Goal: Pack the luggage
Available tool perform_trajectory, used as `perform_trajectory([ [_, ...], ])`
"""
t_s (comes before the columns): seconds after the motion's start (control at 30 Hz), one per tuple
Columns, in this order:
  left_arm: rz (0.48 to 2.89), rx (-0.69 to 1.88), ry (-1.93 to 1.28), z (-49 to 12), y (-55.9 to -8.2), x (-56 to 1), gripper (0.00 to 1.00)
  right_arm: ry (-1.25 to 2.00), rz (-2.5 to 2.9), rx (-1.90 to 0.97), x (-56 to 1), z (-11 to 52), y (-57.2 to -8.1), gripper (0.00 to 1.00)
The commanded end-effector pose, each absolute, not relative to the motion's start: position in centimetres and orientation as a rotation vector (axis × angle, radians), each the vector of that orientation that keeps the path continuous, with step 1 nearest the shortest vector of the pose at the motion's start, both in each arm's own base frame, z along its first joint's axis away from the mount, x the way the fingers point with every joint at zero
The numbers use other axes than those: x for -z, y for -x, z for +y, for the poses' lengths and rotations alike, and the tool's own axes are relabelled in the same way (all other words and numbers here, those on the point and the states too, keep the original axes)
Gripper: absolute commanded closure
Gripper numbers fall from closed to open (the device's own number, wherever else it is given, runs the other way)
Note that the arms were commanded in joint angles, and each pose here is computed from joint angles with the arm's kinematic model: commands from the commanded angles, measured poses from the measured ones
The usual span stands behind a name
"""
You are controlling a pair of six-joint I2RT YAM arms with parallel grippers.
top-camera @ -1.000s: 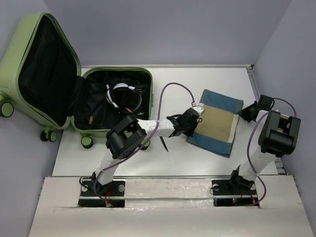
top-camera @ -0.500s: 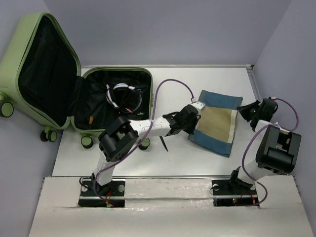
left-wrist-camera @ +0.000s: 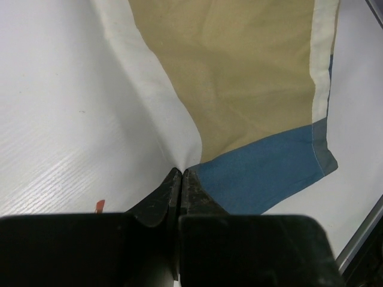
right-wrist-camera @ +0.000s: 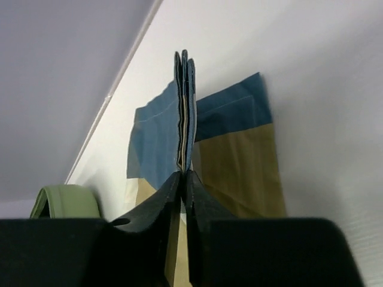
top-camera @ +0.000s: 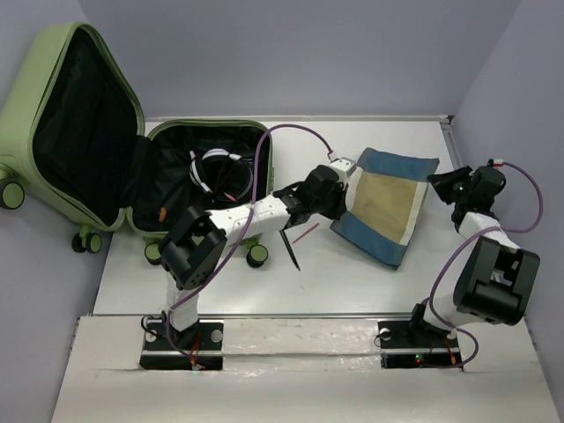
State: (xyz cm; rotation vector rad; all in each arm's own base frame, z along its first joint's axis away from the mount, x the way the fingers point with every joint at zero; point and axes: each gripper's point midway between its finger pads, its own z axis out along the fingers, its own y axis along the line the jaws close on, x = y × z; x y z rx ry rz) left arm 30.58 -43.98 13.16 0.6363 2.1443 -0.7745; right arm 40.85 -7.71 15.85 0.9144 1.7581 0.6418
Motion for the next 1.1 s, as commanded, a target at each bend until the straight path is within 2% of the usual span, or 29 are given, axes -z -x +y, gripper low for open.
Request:
perform_trajectory([
  [0.0,2.108,0.835,-0.645,-44.3,-29.8,-14.7,0.94,-0.979,1.88,-0.5,-12.3,-9.3,-40.9,0.54],
  [0.07,2.122,0.831,-0.644,-44.1,-29.7,-13.9,0.94,-1.022,1.939,-0.43,-9.7,-10.2,-40.7,0.27],
  [0.13,2.144,0.82,-0.652,-43.9,-29.4,-12.6,0.94,-0.999,2.004,-0.399,-8.7,-9.8,-41.1,0.09],
  [0.17,2.154,0.812,-0.649,-43.7,-29.5,-12.2,0.94,-0.989,2.026,-0.386,-8.3,-9.7,-41.3,0.08],
  [0.4,2.19,0.786,-0.646,-43.2,-29.3,-10.1,0.94,-0.818,2.313,-0.243,-3.5,-6.4,-43.3,0.08],
  [0.63,2.19,0.753,-0.631,-42.3,-29.3,-9.9,0.94,-0.769,2.483,-0.129,-1.6,-4.6,-44.8,0.19],
  [0.93,2.161,0.774,-0.637,-42.4,-29.1,-10.8,0.94,-0.792,2.588,0.001,0.2,-5.0,-42.5,0.21],
  [1.07,2.146,0.787,-0.628,-42.2,-29.0,-11.2,0.94,-0.719,2.701,0.074,1.3,-4.1,-41.7,0.3],
])
